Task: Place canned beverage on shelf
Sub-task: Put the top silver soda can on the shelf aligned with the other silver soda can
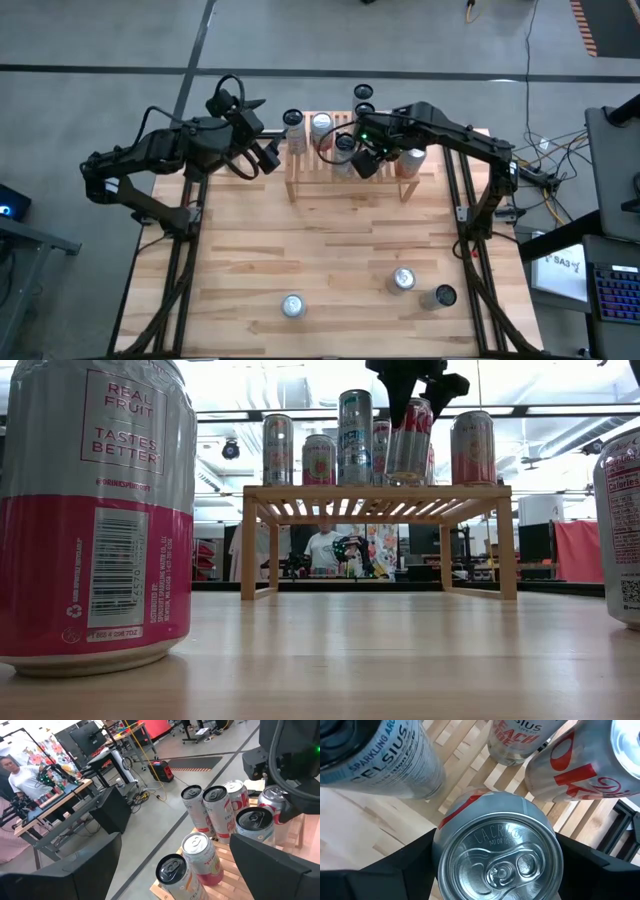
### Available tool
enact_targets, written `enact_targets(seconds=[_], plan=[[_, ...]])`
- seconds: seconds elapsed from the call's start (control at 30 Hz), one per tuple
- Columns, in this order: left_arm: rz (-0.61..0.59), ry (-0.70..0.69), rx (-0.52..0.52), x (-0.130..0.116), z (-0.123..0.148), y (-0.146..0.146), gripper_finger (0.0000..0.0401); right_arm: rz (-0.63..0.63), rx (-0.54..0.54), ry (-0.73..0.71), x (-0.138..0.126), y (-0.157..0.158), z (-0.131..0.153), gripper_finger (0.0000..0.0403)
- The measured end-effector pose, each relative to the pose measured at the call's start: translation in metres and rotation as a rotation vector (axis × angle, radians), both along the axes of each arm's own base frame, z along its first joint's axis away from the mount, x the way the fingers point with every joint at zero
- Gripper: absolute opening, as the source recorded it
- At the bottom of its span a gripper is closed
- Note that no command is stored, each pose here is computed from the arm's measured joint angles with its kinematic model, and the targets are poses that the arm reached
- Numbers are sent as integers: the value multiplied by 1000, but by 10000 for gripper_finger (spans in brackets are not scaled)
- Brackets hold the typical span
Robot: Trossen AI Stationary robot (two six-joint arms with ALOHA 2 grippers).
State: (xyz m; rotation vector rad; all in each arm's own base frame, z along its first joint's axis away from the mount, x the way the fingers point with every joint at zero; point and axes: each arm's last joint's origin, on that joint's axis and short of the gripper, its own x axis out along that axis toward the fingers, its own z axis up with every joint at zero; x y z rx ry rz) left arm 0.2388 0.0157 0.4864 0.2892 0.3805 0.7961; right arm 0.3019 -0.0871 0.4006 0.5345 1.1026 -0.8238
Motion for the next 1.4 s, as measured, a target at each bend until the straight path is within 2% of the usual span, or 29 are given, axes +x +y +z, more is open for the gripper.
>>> enact_targets(seconds=[0.57, 0.87, 1.4], plan=[[0, -4, -1, 0, 0, 0, 357, 41, -6, 21, 0, -1, -2, 302], [0, -4, -1, 0, 0, 0, 357, 41, -5, 30, 1, -1, -4, 333], [0, -3, 0, 0, 0, 0, 357, 22, -40, 44, 0, -3, -4, 326]])
